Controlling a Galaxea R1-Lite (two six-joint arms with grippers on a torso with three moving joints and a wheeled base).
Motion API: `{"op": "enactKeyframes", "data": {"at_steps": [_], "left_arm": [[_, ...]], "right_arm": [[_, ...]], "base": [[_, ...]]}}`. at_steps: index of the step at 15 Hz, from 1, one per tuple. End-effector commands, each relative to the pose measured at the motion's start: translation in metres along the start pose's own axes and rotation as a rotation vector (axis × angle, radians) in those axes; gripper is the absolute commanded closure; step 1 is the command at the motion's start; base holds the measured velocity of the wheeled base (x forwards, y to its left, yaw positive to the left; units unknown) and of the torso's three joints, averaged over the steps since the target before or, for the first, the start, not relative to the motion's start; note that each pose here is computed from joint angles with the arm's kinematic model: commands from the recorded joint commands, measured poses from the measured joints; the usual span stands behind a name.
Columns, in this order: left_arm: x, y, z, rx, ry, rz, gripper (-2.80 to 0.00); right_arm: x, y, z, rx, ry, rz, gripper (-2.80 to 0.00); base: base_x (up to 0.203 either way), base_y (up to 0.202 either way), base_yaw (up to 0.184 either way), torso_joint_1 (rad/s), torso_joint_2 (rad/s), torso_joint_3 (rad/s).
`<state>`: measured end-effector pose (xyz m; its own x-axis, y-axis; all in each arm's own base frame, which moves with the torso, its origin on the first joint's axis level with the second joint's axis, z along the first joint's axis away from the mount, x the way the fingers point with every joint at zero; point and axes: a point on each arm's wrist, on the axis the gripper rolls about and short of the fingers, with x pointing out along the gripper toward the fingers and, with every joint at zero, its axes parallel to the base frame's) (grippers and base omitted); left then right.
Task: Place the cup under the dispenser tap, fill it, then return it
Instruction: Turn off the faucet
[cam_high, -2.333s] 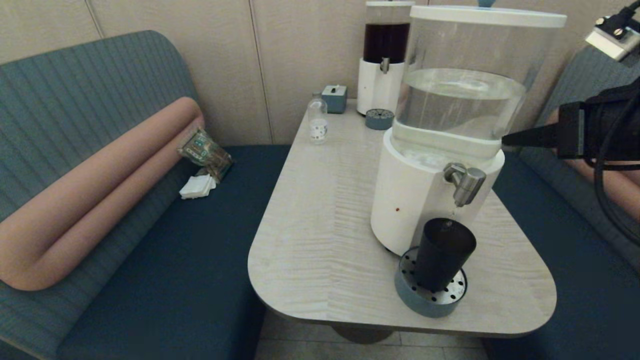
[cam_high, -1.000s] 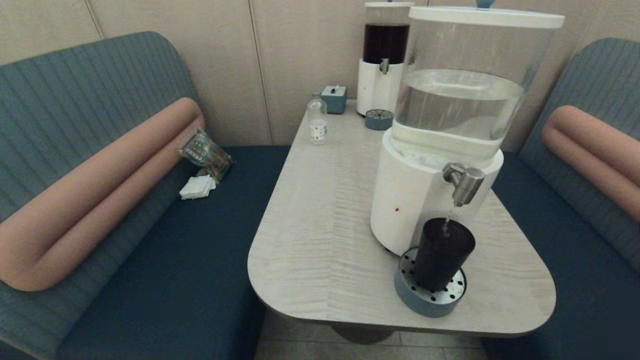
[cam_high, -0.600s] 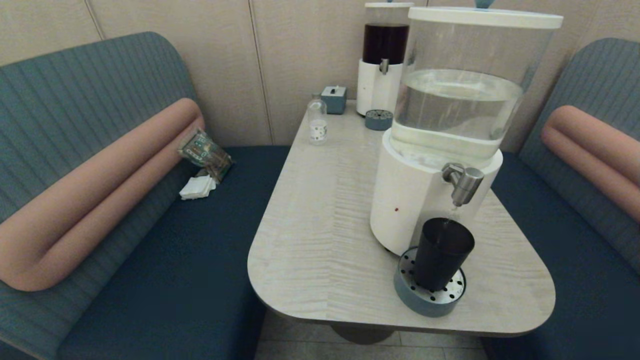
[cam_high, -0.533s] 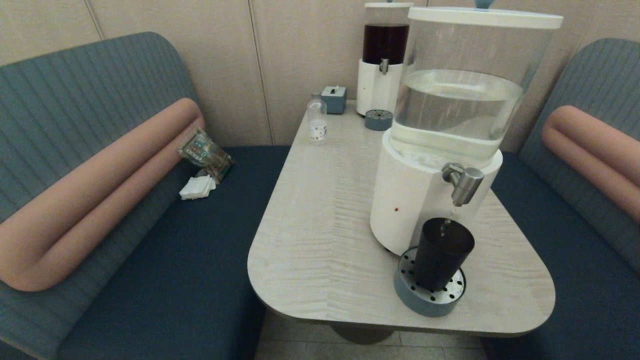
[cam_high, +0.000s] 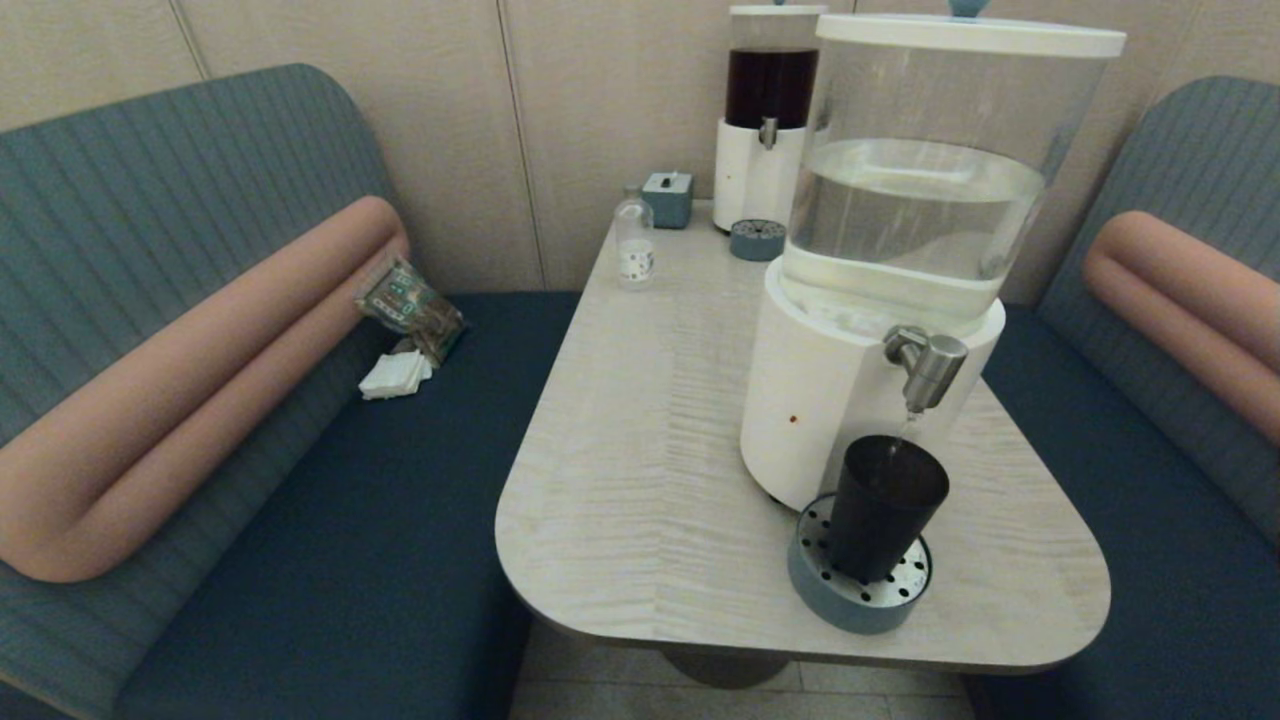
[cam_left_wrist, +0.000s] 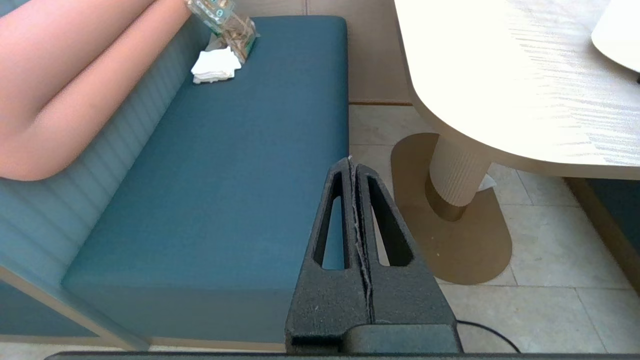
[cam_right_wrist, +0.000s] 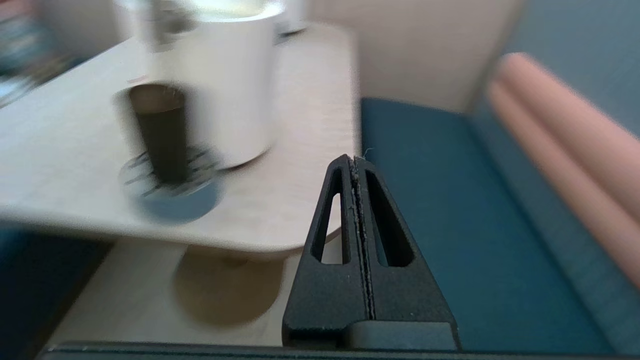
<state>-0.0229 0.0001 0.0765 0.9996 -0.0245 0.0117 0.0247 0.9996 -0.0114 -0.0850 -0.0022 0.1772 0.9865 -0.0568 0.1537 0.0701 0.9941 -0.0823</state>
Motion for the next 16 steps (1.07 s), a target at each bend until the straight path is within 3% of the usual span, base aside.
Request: {"op": "enactKeyframes", "data": {"at_steps": [1,7,9,16], "left_arm": [[0.0,0.0,0.0,-0.001,-0.001,0.0,0.0],[0.0,0.0,0.0,-0.001,-0.001,0.0,0.0],[0.0,0.0,0.0,-0.001,0.001,0.0,0.0],[0.0,0.0,0.0,-0.001,0.001,0.0,0.0]], "right_arm": [[0.019,0.003,-0.029,0.003,-0.046,-0.053,0.0],[0.045,0.011,-0.097,-0.014,0.074,-0.036,0.0],[0.046,0.012,-0.097,-0.01,0.038,-0.008,0.0],[0.046,0.013,-0.101,-0.036,0.059,0.05,0.0]], "base": [[0.0,0.0,0.0,0.0,0.0,0.0],[0.0,0.0,0.0,0.0,0.0,0.0],[0.0,0.0,0.0,0.0,0.0,0.0],[0.0,0.0,0.0,0.0,0.0,0.0]]}}
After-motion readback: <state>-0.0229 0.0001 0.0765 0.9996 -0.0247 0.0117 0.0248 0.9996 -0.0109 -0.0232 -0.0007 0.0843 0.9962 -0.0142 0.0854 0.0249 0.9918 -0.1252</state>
